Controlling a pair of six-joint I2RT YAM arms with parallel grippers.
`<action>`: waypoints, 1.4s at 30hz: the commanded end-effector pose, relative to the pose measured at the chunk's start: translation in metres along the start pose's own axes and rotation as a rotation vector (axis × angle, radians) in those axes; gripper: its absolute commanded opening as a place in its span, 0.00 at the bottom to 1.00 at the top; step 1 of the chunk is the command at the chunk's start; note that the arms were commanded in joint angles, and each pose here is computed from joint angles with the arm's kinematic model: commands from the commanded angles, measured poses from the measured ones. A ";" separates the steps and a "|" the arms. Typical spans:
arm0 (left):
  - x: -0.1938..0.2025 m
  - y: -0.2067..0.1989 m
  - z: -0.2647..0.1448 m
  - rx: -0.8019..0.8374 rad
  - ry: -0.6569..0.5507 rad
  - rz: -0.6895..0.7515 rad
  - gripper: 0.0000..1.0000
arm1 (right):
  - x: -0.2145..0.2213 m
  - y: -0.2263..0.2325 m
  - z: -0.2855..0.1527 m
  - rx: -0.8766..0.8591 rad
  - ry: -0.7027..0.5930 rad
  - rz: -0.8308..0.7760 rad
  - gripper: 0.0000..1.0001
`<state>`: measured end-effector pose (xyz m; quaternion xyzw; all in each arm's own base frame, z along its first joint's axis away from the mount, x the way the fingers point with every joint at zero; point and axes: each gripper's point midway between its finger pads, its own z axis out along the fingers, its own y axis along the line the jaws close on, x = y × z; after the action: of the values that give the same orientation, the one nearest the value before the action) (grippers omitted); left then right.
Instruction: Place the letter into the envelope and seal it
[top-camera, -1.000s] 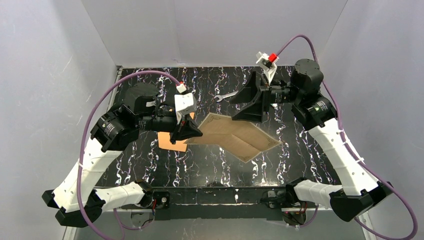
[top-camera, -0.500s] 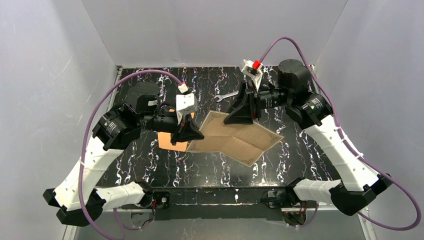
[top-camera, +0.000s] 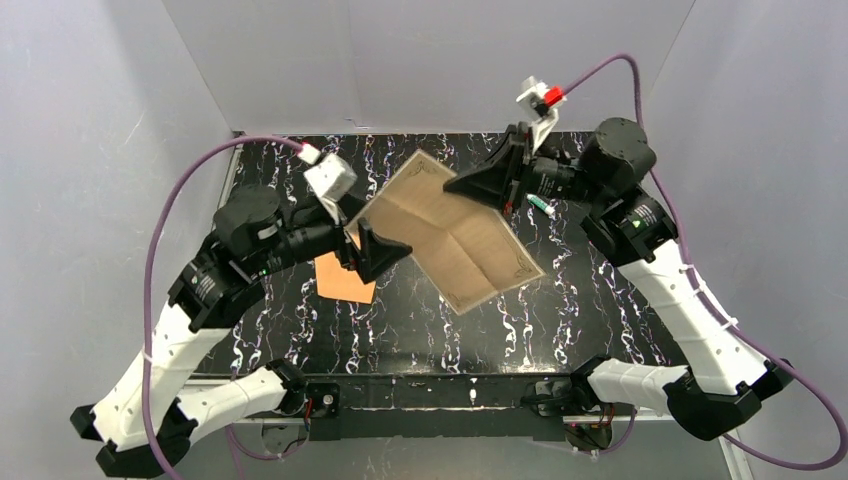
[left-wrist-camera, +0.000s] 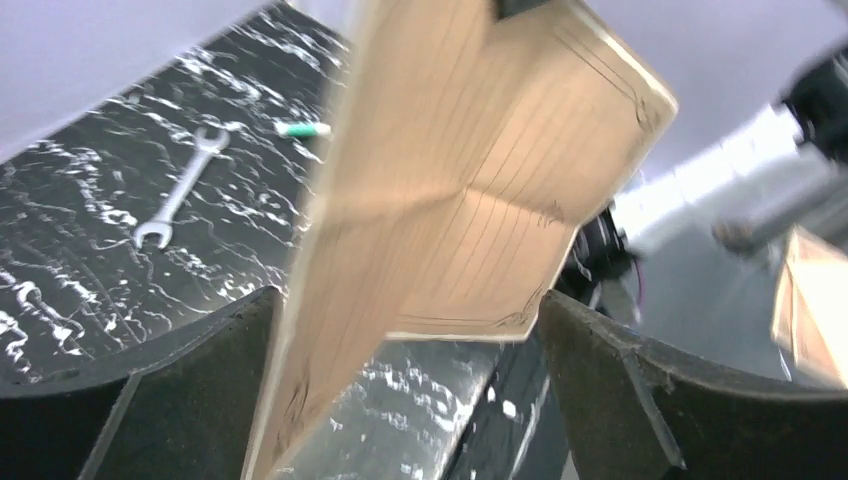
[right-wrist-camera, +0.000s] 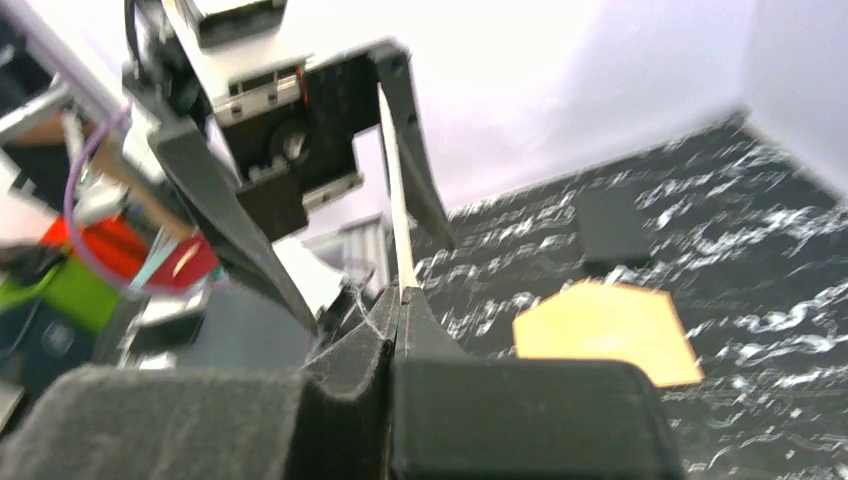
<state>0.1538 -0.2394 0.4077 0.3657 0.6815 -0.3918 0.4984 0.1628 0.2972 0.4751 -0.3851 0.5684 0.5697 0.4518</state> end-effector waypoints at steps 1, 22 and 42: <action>-0.067 0.030 -0.011 -0.198 -0.403 -0.171 0.98 | -0.092 0.002 -0.009 0.104 -0.403 -0.072 0.01; -0.145 -0.069 -0.010 0.460 -0.457 -0.175 0.70 | -0.192 0.029 -0.073 0.071 -1.003 0.042 0.01; -0.135 -0.006 0.002 0.334 -0.422 -0.452 0.19 | -0.171 0.036 -0.068 0.089 -0.892 -0.020 0.01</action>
<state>0.1891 -0.2665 0.5313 0.1909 0.5637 -0.6495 0.4732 0.1925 0.2238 0.6377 -0.0563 0.3571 0.6569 0.6617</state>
